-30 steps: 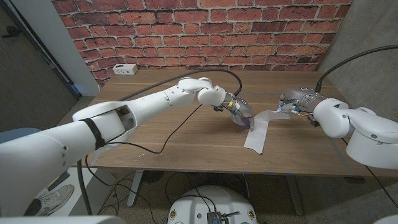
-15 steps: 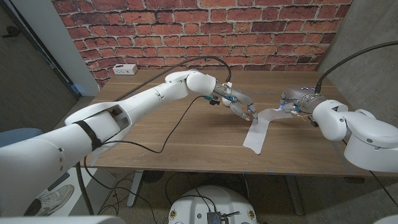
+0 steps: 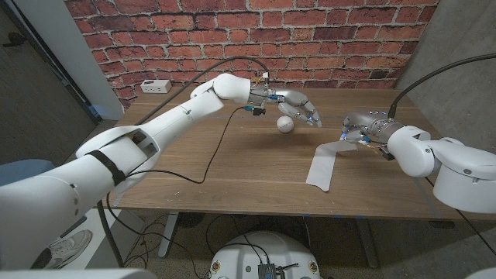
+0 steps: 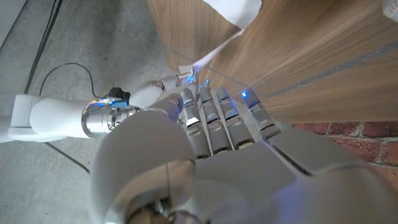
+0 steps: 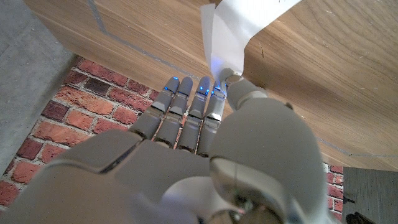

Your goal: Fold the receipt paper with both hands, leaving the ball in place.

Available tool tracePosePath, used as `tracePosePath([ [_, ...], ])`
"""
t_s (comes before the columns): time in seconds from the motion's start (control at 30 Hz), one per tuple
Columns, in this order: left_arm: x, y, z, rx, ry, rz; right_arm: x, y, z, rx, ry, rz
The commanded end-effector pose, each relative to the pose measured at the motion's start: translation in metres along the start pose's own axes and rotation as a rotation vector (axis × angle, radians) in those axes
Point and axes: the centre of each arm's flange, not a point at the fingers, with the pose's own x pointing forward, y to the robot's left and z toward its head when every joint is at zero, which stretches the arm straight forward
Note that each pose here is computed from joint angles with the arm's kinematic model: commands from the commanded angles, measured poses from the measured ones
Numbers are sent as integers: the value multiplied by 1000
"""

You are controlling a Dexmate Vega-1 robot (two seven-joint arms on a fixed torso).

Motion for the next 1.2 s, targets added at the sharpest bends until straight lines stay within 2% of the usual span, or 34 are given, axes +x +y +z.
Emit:
tracePosePath([
  [0.03,-40,23,-7,54,-37,351,5,14,20,38,-95,63],
  [0.2,-42,25,-9,57,-27,348,5,19,27,-15,-85,82],
  [0.33,-42,26,-12,47,-19,330,6,20,28,-46,-55,105],
  [0.7,-26,25,-27,8,36,221,9,16,19,-92,51,196],
  [0.83,-20,24,-33,-6,56,183,9,13,14,-70,64,222],
  [0.97,-15,24,-40,-22,68,170,7,10,9,-37,60,225],
  [1.2,-4,21,-47,-2,101,113,3,8,3,-15,70,167],
])
